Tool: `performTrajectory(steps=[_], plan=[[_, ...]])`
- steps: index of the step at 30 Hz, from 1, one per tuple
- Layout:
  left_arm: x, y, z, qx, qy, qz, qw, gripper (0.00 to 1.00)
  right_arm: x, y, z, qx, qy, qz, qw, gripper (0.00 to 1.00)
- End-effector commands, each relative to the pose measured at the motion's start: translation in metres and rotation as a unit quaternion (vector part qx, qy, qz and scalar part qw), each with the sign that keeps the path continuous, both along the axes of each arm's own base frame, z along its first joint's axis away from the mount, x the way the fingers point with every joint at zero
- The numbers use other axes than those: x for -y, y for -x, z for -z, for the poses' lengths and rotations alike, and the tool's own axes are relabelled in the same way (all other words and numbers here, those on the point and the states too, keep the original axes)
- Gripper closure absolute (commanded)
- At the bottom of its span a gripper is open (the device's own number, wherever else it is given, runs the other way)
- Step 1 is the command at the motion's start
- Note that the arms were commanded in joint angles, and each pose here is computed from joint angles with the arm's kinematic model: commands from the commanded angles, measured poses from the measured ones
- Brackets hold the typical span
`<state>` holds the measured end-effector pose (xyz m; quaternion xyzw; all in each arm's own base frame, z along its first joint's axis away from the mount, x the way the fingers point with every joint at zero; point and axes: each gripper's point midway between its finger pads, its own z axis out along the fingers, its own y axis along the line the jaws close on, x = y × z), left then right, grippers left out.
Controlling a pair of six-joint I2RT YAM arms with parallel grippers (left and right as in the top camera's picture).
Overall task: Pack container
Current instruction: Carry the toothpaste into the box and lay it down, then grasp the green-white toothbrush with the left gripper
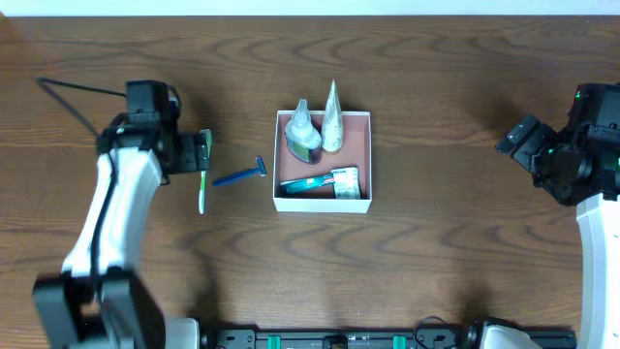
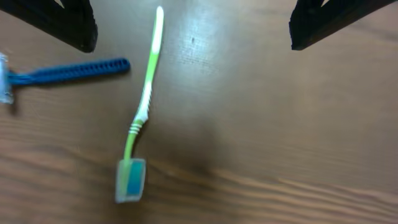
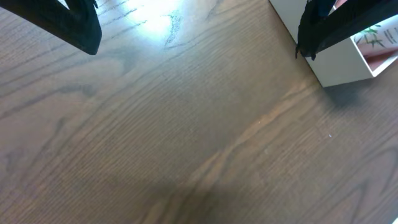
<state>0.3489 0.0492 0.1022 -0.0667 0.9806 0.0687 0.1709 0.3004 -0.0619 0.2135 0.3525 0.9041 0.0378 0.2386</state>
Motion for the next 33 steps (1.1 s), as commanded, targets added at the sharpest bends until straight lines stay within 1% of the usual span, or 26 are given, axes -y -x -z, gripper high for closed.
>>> performTrajectory(steps=[1, 2, 5, 9, 11, 12, 16, 18, 19, 23, 24, 25, 26, 27, 28, 29, 33], plan=[[0.005, -0.007, 0.037, -0.04, 0.01, 0.026, 0.999, 0.01, 0.002, 0.0, 0.0, 0.0, -0.001, 0.004, 1.0, 0.01], [0.007, -0.01, 0.046, -0.046, 0.013, 0.037, 0.998, 0.0, 0.002, 0.0, 0.0, 0.0, -0.001, 0.004, 1.0, 0.01], [0.009, -0.016, 0.07, -0.061, 0.019, 0.044, 0.997, 0.04, 0.002, 0.0, 0.0, 0.0, -0.001, 0.004, 1.0, 0.01], [0.008, -0.025, 0.086, -0.059, 0.019, 0.044, 0.997, 0.16, 0.002, 0.0, 0.0, 0.0, -0.001, 0.004, 1.0, 0.01], [0.008, -0.029, 0.091, -0.056, 0.018, 0.044, 0.997, 0.25, 0.002, 0.0, 0.0, 0.0, -0.001, 0.004, 1.0, 0.01], [0.008, -0.03, 0.093, -0.054, 0.019, 0.044, 0.997, 0.27, 0.002, 0.0, 0.0, 0.0, -0.001, 0.004, 1.0, 0.01], [0.014, -0.032, 0.104, -0.059, 0.037, 0.049, 0.996, 0.28, 0.002, 0.0, 0.0, 0.0, -0.001, 0.004, 1.0, 0.01], [0.015, -0.031, 0.109, -0.065, 0.039, 0.05, 0.996, 0.34, 0.002, 0.0, 0.0, 0.0, -0.001, 0.004, 1.0, 0.01], [0.015, -0.03, 0.111, -0.068, 0.04, 0.05, 0.996, 0.35, 0.002, 0.0, 0.0, 0.0, -0.001, 0.004, 1.0, 0.01], [0.016, -0.025, 0.119, -0.083, 0.043, 0.05, 0.994, 0.36, 0.002, 0.0, 0.0, 0.0, -0.001, 0.004, 1.0, 0.01], [0.016, -0.025, 0.119, -0.084, 0.043, 0.05, 0.994, 0.41, 0.002, 0.0, 0.0, 0.0, -0.001, 0.004, 1.0, 0.01], [0.016, -0.024, 0.119, -0.085, 0.044, 0.049, 0.994, 0.51, 0.002, 0.0, 0.0, 0.0, -0.001, 0.004, 1.0, 0.01], [0.016, -0.024, 0.119, -0.085, 0.044, 0.049, 0.994, 0.64, 0.002, 0.0, 0.0, 0.0, -0.001, 0.004, 1.0, 0.01], [0.016, -0.024, 0.119, -0.085, 0.044, 0.048, 0.994, 0.75, 0.002, 0.0, 0.0, 0.0, -0.001, 0.004, 1.0, 0.01], [0.017, -0.022, 0.119, -0.088, 0.045, 0.048, 0.994, 0.89, 0.002, 0.0, 0.0, 0.0, -0.001, 0.004, 1.0, 0.01], [0.017, -0.021, 0.119, -0.091, 0.045, 0.048, 0.994, 0.94, 0.002, 0.0, 0.0, 0.0, -0.001, 0.004, 1.0, 0.01], [0.019, -0.014, 0.116, -0.101, 0.046, 0.049, 0.993, 0.94, 0.002, 0.0, 0.0, 0.0, -0.001, 0.004, 1.0, 0.01]])
